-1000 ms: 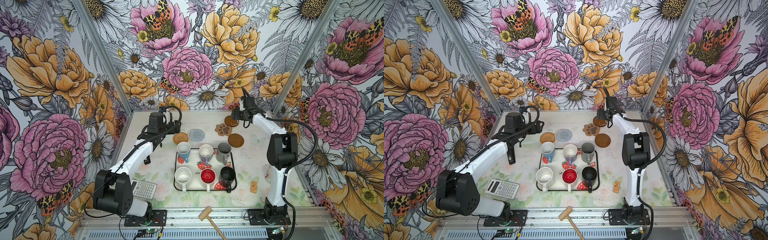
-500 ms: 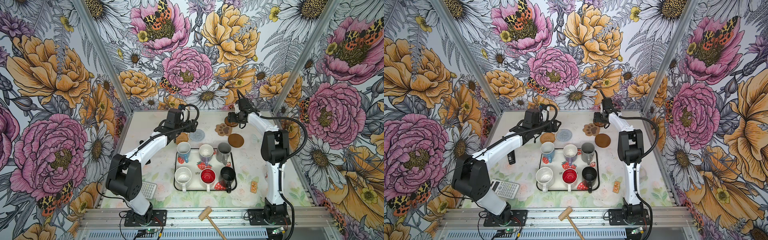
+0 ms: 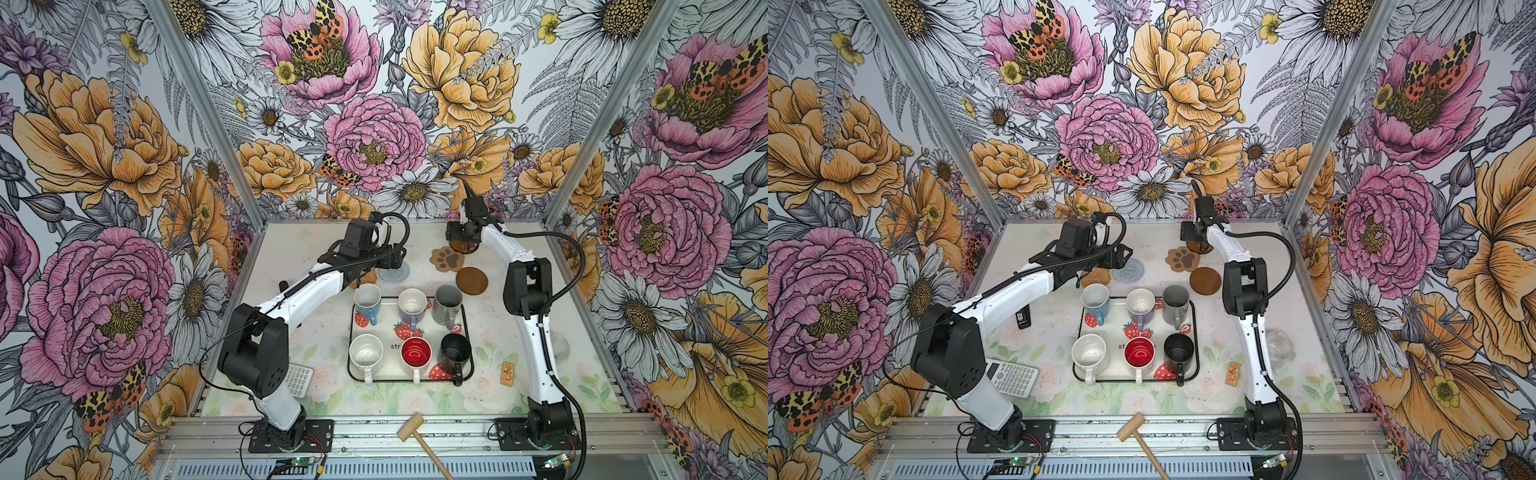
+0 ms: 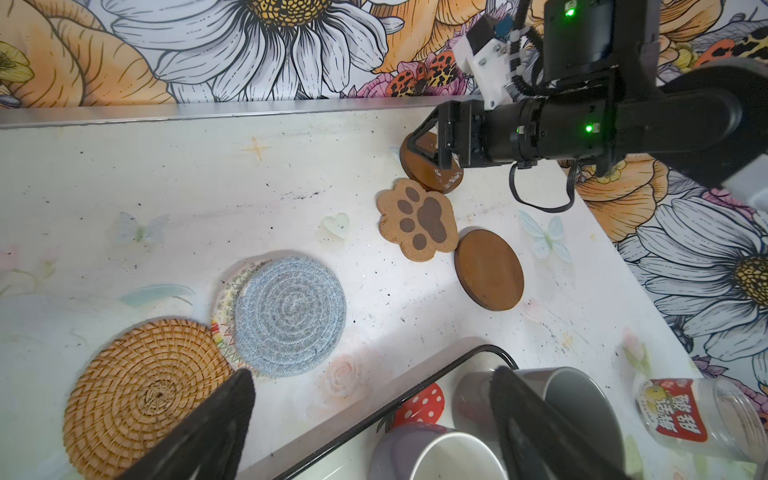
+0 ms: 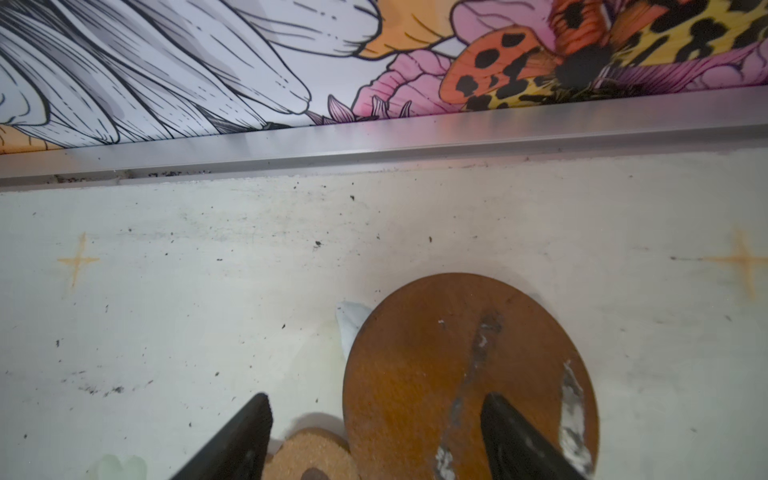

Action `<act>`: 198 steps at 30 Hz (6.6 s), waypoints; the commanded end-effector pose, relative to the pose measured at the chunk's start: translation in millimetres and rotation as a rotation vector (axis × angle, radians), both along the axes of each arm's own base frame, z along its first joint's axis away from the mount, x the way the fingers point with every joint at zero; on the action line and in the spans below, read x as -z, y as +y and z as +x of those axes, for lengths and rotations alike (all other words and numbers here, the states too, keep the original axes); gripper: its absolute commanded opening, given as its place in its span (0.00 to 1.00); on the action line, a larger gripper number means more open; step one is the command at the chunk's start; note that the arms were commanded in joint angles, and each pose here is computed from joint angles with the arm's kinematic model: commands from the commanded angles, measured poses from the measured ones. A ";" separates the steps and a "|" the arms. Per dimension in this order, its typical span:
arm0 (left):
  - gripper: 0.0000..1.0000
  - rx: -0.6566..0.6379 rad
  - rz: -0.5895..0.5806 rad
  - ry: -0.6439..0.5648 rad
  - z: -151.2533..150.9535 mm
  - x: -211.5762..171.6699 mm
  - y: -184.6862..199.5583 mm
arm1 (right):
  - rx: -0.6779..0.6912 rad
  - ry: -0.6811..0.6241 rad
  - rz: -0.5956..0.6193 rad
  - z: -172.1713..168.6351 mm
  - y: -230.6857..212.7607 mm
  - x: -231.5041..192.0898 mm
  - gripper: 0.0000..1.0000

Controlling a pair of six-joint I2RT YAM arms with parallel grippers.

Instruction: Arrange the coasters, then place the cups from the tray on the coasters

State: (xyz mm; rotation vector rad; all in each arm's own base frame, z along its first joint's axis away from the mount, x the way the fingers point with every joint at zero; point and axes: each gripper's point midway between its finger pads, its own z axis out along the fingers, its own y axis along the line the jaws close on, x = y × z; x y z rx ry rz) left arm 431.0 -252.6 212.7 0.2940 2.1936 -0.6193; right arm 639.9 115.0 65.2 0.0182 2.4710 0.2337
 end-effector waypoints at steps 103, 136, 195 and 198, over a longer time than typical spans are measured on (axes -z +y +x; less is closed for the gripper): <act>0.90 0.014 0.080 0.056 1.5 29.3 -14.4 | -0.030 -0.113 -0.146 42.9 -31.4 -6.3 1.00; 0.81 0.250 -0.414 0.075 146.2 36.9 -176.0 | 0.062 0.031 0.352 1.0 -61.6 -62.6 0.57; 0.73 0.049 -0.341 0.178 193.2 139.6 -112.0 | 0.038 0.337 0.565 -23.1 23.8 54.0 0.41; 0.73 0.056 -0.321 0.189 190.3 142.8 -109.5 | 0.011 0.353 0.560 -30.4 34.9 54.9 0.41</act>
